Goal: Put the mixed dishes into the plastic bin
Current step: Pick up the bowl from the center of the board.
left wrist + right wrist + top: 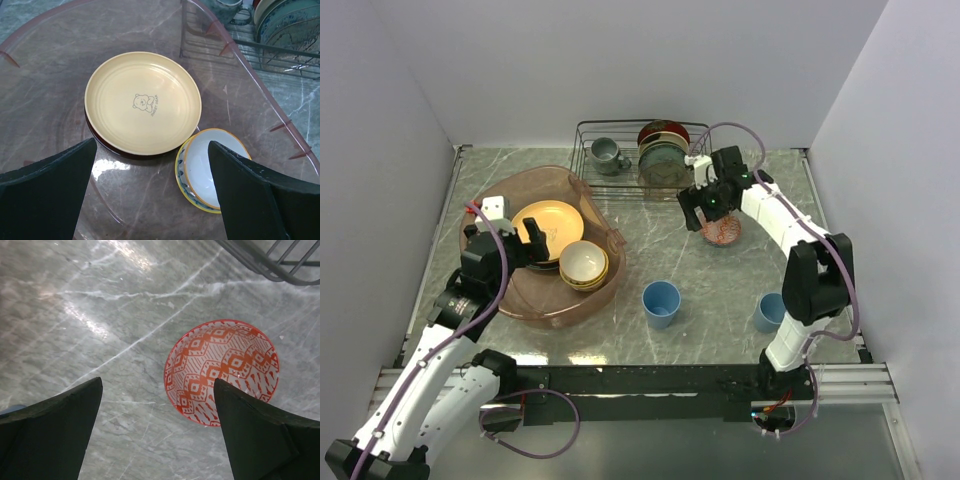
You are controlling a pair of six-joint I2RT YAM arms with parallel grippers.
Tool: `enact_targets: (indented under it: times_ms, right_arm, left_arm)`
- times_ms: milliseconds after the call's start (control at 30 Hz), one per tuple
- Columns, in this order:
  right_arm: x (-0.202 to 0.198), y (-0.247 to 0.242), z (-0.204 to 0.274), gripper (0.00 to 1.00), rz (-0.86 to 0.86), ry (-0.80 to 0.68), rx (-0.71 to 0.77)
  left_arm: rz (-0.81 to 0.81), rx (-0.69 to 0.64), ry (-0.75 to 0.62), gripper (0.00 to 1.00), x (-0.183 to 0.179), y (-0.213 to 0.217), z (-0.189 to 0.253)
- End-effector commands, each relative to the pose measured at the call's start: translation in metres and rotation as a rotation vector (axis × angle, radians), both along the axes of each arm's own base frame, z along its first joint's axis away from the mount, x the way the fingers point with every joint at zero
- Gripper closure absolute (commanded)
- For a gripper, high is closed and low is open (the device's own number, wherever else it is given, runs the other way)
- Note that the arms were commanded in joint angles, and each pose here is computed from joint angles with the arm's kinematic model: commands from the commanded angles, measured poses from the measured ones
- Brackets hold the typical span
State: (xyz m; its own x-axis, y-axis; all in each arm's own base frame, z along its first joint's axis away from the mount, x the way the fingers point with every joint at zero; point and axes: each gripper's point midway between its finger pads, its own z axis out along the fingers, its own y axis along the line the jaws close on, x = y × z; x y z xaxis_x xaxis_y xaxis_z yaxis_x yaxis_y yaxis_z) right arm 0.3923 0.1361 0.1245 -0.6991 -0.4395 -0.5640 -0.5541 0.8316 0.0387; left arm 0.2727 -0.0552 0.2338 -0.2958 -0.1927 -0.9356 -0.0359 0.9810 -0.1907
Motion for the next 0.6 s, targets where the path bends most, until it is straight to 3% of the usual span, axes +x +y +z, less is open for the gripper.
enact_targets:
  times_ms: [0, 33, 133, 167, 267, 567]
  right_arm:
    - [0.009, -0.007, -0.005, 0.04, -0.044, -0.027, -0.07]
    - [0.009, -0.009, -0.008, 0.04, -0.046, -0.03, -0.084]
    - [0.004, -0.016, -0.026, 0.2, -0.035, 0.003, -0.131]
    - [0.003, -0.017, -0.036, 0.39, -0.029, 0.03, -0.142]
    - [0.0, -0.021, -0.054, 0.58, -0.022, 0.076, -0.179]
    - [-0.006, -0.025, -0.076, 0.61, 0.001, 0.138, -0.216]
  left_arm:
    - [0.01, 0.004, -0.042, 0.01, 0.004, 0.002, 0.009]
    - [0.008, 0.003, -0.042, 0.01, 0.004, 0.002, 0.009]
    - [0.012, 0.004, -0.039, 0.01, 0.005, 0.002, 0.009]
    - [0.012, 0.004, -0.039, 0.01, 0.005, 0.002, 0.009]
    - [0.009, 0.003, -0.039, 0.01, 0.005, 0.002, 0.008]
    - [0.009, 0.003, -0.039, 0.01, 0.005, 0.002, 0.008]
